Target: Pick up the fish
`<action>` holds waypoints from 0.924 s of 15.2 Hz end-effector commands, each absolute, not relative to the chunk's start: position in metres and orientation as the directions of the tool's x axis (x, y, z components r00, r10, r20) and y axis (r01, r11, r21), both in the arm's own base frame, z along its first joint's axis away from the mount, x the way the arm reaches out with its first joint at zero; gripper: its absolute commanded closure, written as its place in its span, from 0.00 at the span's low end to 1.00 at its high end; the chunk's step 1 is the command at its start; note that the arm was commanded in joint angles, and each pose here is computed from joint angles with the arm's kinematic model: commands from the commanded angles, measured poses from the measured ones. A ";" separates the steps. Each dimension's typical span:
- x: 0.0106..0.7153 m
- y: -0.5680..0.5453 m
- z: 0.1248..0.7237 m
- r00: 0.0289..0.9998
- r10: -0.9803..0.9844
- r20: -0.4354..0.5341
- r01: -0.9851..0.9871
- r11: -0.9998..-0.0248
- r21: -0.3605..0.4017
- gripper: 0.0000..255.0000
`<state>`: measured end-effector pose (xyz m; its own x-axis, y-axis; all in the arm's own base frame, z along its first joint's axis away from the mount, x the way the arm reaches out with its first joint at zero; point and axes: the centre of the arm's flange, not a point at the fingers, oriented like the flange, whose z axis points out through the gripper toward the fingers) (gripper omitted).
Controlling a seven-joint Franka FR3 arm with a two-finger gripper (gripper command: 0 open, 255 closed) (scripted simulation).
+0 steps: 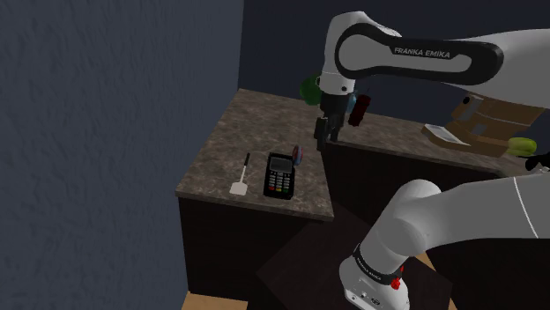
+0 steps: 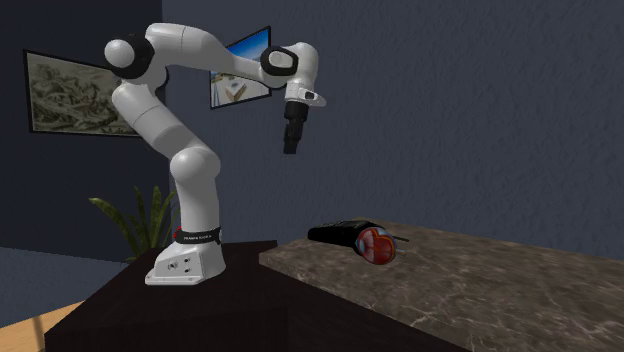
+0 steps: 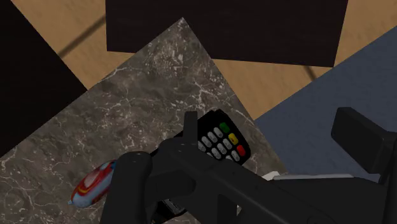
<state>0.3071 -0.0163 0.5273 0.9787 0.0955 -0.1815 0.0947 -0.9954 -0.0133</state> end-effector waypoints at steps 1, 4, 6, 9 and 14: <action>0.307 -0.016 0.527 0.979 0.095 -0.181 0.095 -0.995 -0.013 0.00; 0.331 -0.030 0.503 0.988 0.001 -0.154 0.001 -1.000 -0.002 0.00; 0.347 -0.040 0.488 0.989 -0.062 -0.135 -0.062 -0.998 0.004 0.00; 0.369 -0.058 0.465 0.982 -0.157 -0.106 -0.156 -0.988 0.011 0.00; 0.404 -0.092 0.429 0.949 -0.310 -0.056 -0.310 -0.951 0.016 0.00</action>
<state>0.3971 -0.0839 0.4366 0.9582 -0.2777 -0.0687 -0.2773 -0.9607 0.0151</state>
